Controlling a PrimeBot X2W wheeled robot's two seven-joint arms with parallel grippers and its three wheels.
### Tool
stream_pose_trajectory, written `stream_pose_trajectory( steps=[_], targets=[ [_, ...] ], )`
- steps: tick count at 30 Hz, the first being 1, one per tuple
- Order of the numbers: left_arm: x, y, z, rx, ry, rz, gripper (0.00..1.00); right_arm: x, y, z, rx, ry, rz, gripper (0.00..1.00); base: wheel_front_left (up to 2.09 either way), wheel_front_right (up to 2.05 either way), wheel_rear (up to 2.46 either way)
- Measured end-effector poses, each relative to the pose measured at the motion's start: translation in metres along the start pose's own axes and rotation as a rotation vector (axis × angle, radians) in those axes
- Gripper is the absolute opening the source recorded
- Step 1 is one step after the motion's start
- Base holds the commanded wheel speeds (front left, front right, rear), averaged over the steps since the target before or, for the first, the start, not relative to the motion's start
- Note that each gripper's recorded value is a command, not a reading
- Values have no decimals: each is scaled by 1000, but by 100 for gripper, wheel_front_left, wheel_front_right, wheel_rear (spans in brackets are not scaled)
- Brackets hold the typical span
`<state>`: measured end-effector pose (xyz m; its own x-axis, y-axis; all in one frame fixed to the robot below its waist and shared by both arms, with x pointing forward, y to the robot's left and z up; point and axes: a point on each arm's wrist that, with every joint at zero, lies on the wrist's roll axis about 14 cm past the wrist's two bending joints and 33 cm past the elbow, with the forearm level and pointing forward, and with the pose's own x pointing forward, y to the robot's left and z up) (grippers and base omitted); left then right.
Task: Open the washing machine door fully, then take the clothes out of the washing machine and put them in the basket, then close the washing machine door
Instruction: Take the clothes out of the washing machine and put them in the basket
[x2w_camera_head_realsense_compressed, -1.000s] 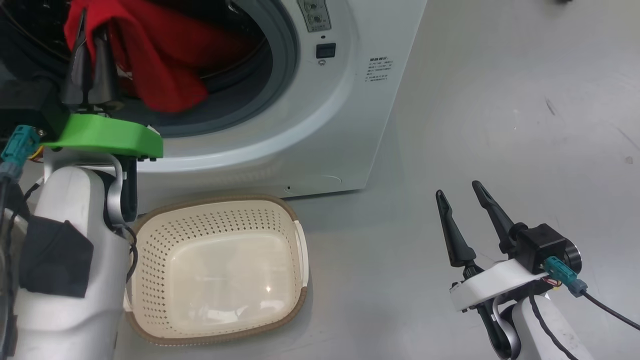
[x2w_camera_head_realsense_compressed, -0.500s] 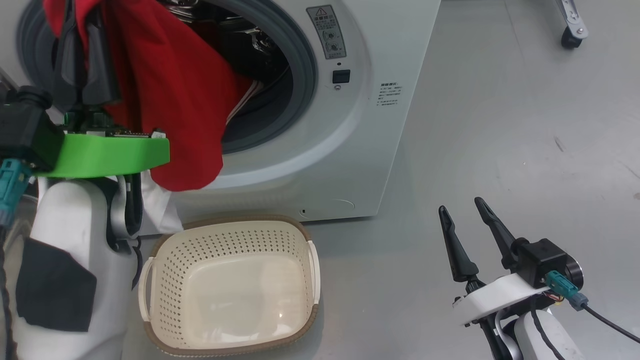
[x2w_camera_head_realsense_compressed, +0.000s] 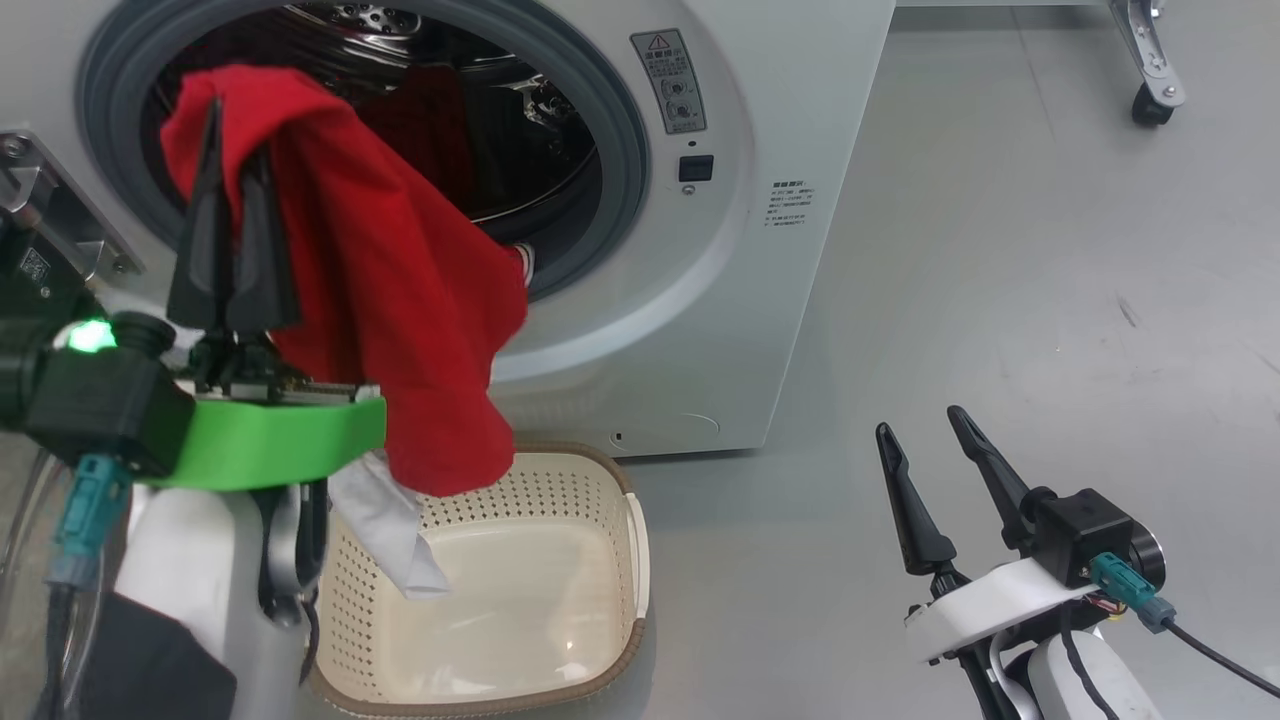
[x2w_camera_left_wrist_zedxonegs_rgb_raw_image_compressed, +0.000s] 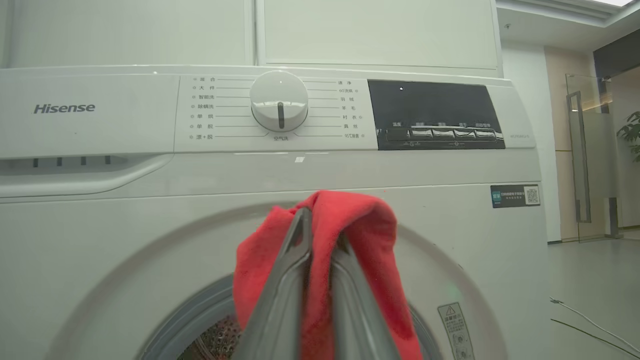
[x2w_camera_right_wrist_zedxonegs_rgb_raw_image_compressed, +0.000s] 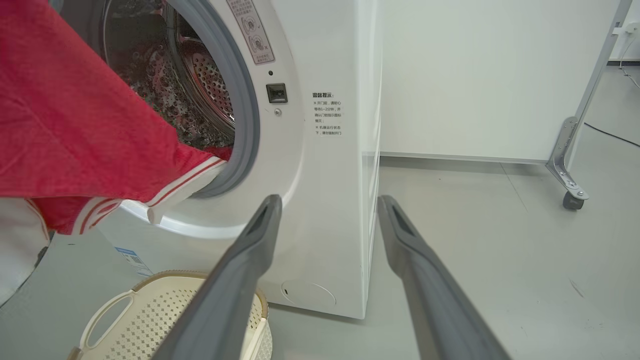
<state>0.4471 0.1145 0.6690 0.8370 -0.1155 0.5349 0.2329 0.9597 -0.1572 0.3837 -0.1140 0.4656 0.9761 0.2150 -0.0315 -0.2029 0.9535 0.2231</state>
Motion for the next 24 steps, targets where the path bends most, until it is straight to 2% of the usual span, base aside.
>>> stream_pose_trajectory(
  steps=[14, 24],
  targets=[
    [-85, 15, -111, -87, 432, 115, 0, 3, 1, -10, 10, 25, 5, 100, 0, 0, 0],
    [-131, 13, -180, -113, 694, 132, 0, 9, -8, -20, 17, 51, -16, 100, 0, 0, 0]
  ],
)
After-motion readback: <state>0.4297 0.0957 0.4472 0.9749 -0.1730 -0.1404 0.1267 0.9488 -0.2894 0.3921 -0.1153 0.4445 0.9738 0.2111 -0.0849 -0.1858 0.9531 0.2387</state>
